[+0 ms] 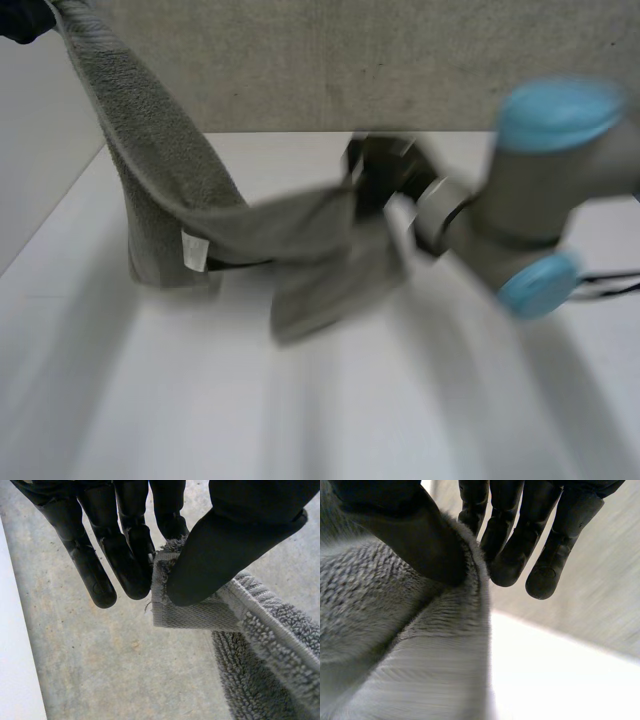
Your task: Fold the laundry
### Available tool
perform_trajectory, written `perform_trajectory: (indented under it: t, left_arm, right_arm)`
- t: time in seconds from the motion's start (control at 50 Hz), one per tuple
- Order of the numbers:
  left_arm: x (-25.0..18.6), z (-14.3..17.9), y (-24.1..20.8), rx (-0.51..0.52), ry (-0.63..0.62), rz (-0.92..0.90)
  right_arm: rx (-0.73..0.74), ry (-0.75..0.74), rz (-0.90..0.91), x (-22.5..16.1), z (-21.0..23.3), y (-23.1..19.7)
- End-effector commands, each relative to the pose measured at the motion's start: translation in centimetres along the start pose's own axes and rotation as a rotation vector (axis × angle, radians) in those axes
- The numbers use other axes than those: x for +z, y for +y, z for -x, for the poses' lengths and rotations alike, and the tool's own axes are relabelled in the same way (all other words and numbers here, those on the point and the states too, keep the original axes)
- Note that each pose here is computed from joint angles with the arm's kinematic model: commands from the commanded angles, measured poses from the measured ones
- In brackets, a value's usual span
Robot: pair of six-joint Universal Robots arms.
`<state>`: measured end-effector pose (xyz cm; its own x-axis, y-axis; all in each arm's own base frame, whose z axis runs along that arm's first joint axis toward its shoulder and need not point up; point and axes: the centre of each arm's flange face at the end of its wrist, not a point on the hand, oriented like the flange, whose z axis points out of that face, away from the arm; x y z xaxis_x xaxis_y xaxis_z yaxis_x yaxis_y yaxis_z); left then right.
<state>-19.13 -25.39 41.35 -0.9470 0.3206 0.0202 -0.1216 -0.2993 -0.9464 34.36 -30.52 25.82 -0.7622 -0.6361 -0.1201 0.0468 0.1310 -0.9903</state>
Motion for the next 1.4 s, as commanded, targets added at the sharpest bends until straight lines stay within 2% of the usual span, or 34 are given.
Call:
perform_trajectory:
  t: [0.02, 0.1, 0.16, 0.2, 0.22, 0.3, 0.38, 0.42, 0.56, 0.68, 0.76, 0.8, 0.82, 0.86, 0.88, 0.9, 0.92, 0.94, 0.96, 0.98, 1.02, 1.08, 1.1, 1.14, 1.2, 1.22, 1.24, 1.26, 1.28, 1.3, 1.34, 1.36, 1.38, 1.4]
  left_arm:
    - [0.6, 0.5, 1.4, 0.001, -0.012, 0.041]
    - [0.6, 0.3, 1.9, -0.001, -0.007, 0.059]
    - [0.6, 0.2, 2.7, -0.001, -0.002, 0.094]
    - [0.5, 0.2, 3.0, -0.004, -0.002, 0.116]
    - [0.5, 0.2, 3.6, -0.007, -0.002, 0.141]
    - [0.2, 0.2, 4.8, -0.015, -0.002, 0.201]
    - [-0.4, 0.2, 7.8, -0.002, 0.002, 0.310]
    - [-0.5, 0.2, 9.0, 0.014, 0.004, 0.348]
    - [-0.7, -0.8, 15.5, 0.123, 0.078, 0.547]
    - [-0.3, -1.5, 19.5, 0.170, 0.125, 0.639]
    - [0.7, -1.7, 20.8, 0.191, 0.140, 0.642]
    - [3.0, -2.2, 20.4, 0.201, 0.149, 0.574]
    - [3.0, -2.2, 20.4, 0.201, 0.149, 0.574]
    - [6.4, -2.4, 17.7, 0.213, 0.140, 0.425]
    - [6.5, -2.4, 17.7, 0.213, 0.140, 0.424]
    - [8.2, -2.4, 15.7, 0.220, 0.129, 0.334]
    - [9.6, -2.4, 13.4, 0.221, 0.116, 0.239]
    - [9.6, -2.4, 13.4, 0.221, 0.116, 0.238]
    - [10.8, -2.4, 11.0, 0.212, 0.094, 0.143]
    - [10.8, -2.4, 11.0, 0.212, 0.094, 0.142]
    - [12.2, -1.9, 6.4, 0.158, 0.030, -0.039]
    - [12.4, -1.6, 2.7, 0.093, -0.019, -0.185]
    - [12.4, -1.6, 2.7, 0.093, -0.019, -0.185]
    - [12.3, -1.4, 1.8, 0.070, -0.040, -0.224]
    - [11.7, -1.1, 2.3, 0.047, -0.046, -0.207]
    - [11.4, -0.7, 3.9, 0.047, -0.054, -0.154]
    - [10.7, -0.5, 5.8, 0.049, -0.056, -0.090]
    - [10.7, -0.5, 5.8, 0.049, -0.056, -0.089]
    - [9.8, -0.4, 7.8, 0.053, -0.056, -0.018]
    - [9.8, -0.4, 7.8, 0.053, -0.056, -0.017]
    - [7.2, -0.2, 12.8, 0.054, -0.039, 0.159]
    - [7.2, -0.2, 12.8, 0.054, -0.039, 0.160]
    - [5.5, 0.0, 15.3, 0.050, -0.026, 0.254]
    - [3.8, 0.3, 17.7, 0.042, -0.015, 0.346]
  right_arm:
    - [-0.107, 0.105, -0.291, -5.5, -3.4, -13.4]
    - [-0.230, 0.092, -0.266, -9.3, -3.0, -16.4]
    - [-0.278, 0.083, -0.232, -10.2, -2.8, -16.5]
    - [-0.383, 0.073, -0.153, -11.8, -2.0, -16.0]
    - [-0.384, 0.073, -0.153, -11.8, -2.0, -16.0]
    - [-0.551, 0.059, 0.024, -12.9, -1.7, -13.3]
    - [-0.638, 0.032, 0.151, -13.0, -1.9, -10.8]
    - [-0.684, -0.002, 0.277, -12.2, -2.7, -7.9]
    - [-0.678, 0.000, 0.458, -9.9, -4.7, -3.0]
    - [-0.667, 0.013, 0.570, -7.1, -6.7, 1.1]
    - [-0.707, 0.034, 0.517, -4.7, -6.8, 1.6]
    - [-0.768, 0.113, 0.381, -1.9, -7.3, 0.1]
    - [-0.769, 0.113, 0.380, -1.9, -7.3, 0.1]
    - [-0.828, 0.234, 0.157, 0.5, -8.0, -4.0]
    - [-0.828, 0.234, 0.156, 0.5, -8.0, -4.1]
    - [-0.846, 0.292, 0.025, 1.1, -8.1, -6.6]
    - [-0.847, 0.293, 0.024, 1.1, -8.1, -6.7]
    - [-0.859, 0.338, -0.108, 1.5, -7.7, -9.2]
    - [-0.850, 0.379, -0.235, 1.2, -7.5, -11.8]
    - [-0.849, 0.380, -0.236, 1.2, -7.5, -11.8]
    - [-0.781, 0.429, -0.464, -0.9, -6.7, -16.9]
    - [-0.752, 0.426, -0.542, -1.9, -6.2, -18.5]
    - [-0.724, 0.418, -0.577, -2.5, -6.0, -19.0]
    - [-0.710, 0.406, -0.581, -3.2, -5.7, -19.1]
    - [-0.703, 0.368, -0.490, -3.6, -5.2, -17.2]
    - [-0.696, 0.338, -0.408, -3.7, -5.2, -15.5]
    - [-0.696, 0.338, -0.407, -3.7, -5.2, -15.5]
    - [-0.685, 0.302, -0.315, -3.9, -5.0, -13.6]
    - [-0.673, 0.261, -0.212, -4.2, -5.0, -11.3]
    - [-0.673, 0.261, -0.211, -4.2, -5.0, -11.2]
    - [-0.663, 0.167, -0.003, -4.7, -4.8, -6.0]
    - [-0.663, 0.166, -0.002, -4.7, -4.8, -6.0]
    - [-0.665, 0.114, 0.097, -5.3, -4.5, -3.1]
    - [-0.665, 0.113, 0.097, -5.3, -4.5, -3.1]
